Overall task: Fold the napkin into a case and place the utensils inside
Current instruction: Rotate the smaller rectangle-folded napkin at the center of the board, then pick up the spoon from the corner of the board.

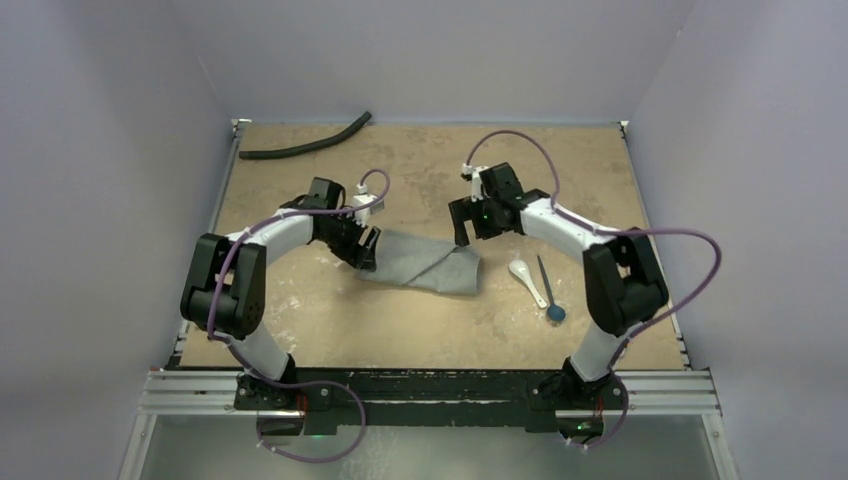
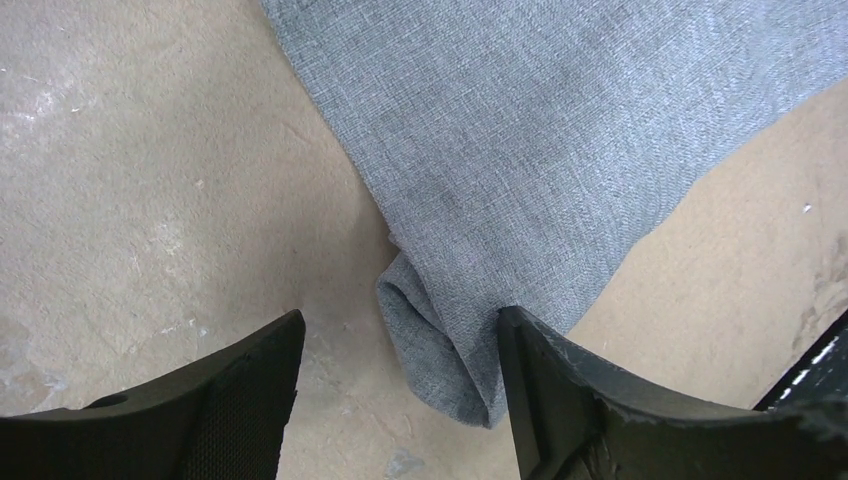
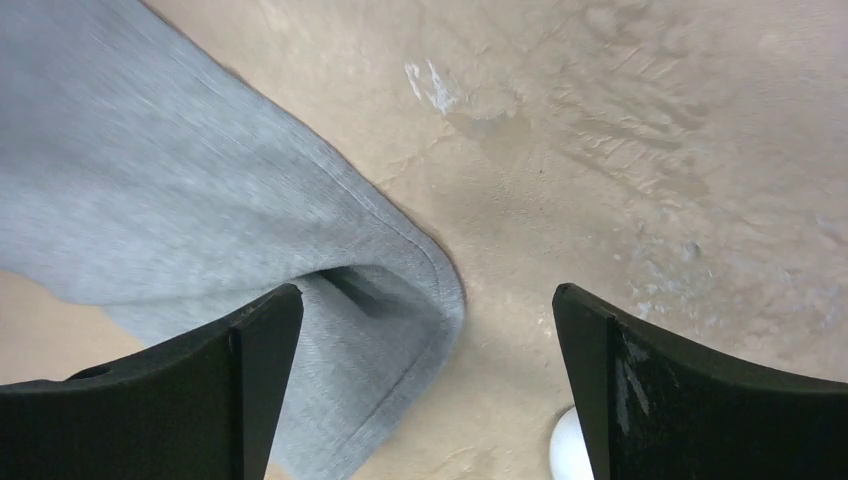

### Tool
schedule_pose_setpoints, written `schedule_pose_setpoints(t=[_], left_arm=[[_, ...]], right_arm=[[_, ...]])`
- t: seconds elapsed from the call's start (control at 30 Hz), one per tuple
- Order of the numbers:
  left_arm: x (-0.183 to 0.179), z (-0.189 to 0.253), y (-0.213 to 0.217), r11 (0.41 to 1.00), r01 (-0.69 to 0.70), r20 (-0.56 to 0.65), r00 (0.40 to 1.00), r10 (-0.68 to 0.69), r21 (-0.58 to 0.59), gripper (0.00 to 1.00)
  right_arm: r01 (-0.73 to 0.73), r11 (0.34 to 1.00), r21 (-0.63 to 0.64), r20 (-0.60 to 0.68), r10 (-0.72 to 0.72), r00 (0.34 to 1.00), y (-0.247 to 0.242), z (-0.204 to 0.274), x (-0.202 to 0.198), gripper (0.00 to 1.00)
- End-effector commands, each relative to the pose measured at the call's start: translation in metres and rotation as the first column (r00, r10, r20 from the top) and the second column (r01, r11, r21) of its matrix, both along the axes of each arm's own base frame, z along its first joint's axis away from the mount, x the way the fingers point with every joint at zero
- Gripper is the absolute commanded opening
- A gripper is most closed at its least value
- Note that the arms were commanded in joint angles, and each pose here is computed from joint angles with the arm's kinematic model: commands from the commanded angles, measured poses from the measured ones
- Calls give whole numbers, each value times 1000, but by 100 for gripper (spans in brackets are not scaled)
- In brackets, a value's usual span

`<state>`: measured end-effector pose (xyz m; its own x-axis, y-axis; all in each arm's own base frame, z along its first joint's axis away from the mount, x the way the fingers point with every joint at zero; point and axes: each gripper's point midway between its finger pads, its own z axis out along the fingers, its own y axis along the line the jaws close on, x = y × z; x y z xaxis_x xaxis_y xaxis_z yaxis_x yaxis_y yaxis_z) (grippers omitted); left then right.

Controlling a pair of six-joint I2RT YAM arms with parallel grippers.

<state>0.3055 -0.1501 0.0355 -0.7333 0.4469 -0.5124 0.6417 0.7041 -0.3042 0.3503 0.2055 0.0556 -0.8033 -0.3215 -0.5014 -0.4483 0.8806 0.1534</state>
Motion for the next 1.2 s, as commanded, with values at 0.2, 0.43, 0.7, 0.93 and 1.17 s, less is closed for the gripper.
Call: schedule_pose_setpoints(t=[0.2, 0.43, 0.7, 0.93, 1.17], left_arm=[[-3, 5, 3, 999, 46, 66, 997, -45, -1, 66], [-22, 18, 5, 998, 57, 59, 997, -56, -19, 62], [5, 61, 20, 998, -31, 76, 997, 35, -55, 73], [36, 112, 51, 986, -115, 151, 980, 133, -122, 93], [59, 160, 58, 983, -118, 251, 956, 150, -138, 98]], right_arm=[[215, 962, 167, 105, -235, 966, -2, 37, 3, 99], [571, 784, 245, 116, -608, 785, -84, 61, -2, 99], [675, 738, -14, -16, -675, 738, -110, 5, -41, 88], [681, 731, -39, -78, -682, 727, -112, -20, -70, 86], [657, 751, -66, -107, -660, 744, -110, -41, -76, 72]])
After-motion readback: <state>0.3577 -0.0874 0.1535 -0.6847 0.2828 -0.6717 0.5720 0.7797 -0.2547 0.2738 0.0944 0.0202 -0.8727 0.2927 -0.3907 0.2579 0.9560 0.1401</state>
